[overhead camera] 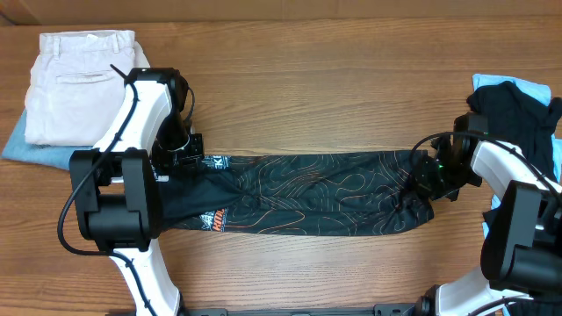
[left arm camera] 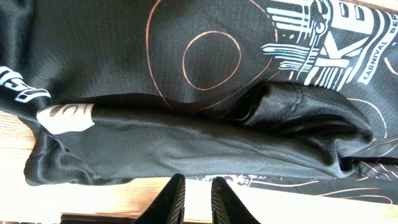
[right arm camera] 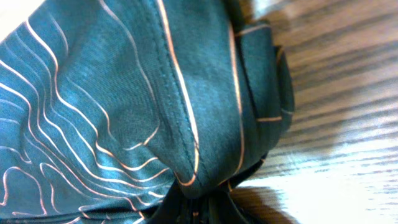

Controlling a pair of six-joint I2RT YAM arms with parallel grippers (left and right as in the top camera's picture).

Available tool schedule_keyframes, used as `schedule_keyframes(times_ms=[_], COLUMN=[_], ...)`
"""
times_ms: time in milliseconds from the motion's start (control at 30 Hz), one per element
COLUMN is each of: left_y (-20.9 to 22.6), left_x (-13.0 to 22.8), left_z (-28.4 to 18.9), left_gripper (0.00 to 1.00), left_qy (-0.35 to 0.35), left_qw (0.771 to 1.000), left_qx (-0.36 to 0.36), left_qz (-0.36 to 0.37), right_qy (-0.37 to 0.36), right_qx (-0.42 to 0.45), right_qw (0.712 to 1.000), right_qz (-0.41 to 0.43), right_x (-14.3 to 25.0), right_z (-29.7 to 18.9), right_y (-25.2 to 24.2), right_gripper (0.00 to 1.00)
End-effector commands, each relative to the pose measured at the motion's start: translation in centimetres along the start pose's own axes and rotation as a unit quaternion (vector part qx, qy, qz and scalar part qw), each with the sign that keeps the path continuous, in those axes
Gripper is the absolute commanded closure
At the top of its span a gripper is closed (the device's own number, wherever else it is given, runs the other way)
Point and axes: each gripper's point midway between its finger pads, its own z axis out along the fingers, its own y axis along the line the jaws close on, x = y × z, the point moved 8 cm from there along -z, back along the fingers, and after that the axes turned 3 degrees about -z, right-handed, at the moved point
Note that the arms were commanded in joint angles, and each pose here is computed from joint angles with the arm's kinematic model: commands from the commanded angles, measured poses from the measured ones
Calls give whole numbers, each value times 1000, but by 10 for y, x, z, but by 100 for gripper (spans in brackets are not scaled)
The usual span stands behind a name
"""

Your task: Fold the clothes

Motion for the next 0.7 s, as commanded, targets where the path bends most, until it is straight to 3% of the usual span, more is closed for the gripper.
schedule_keyframes(times_ms=[0,167,400,667], left_y=[0,0,1,1], left_x=[4,6,10,9], left_z=[-7,-7,-7,-7], left_gripper=[81,81,82,81], left_qy=[-9,-4,7,5], left_qw=[1000,1000,1000,1000], left_qx=[8,7,4,5], left_qz=[1,1,0,-2], right_qy=[14,-4,-57,-61], right_qx=[-11,2,123,126], right_qw=[1000,1000,988,989], right_qz=[-2,4,74,47], right_x=[4,-5,-39,-51], right_z=[11,5,-50,-96], right_y=[0,-3,-29,1], right_gripper=[96,96,96,96])
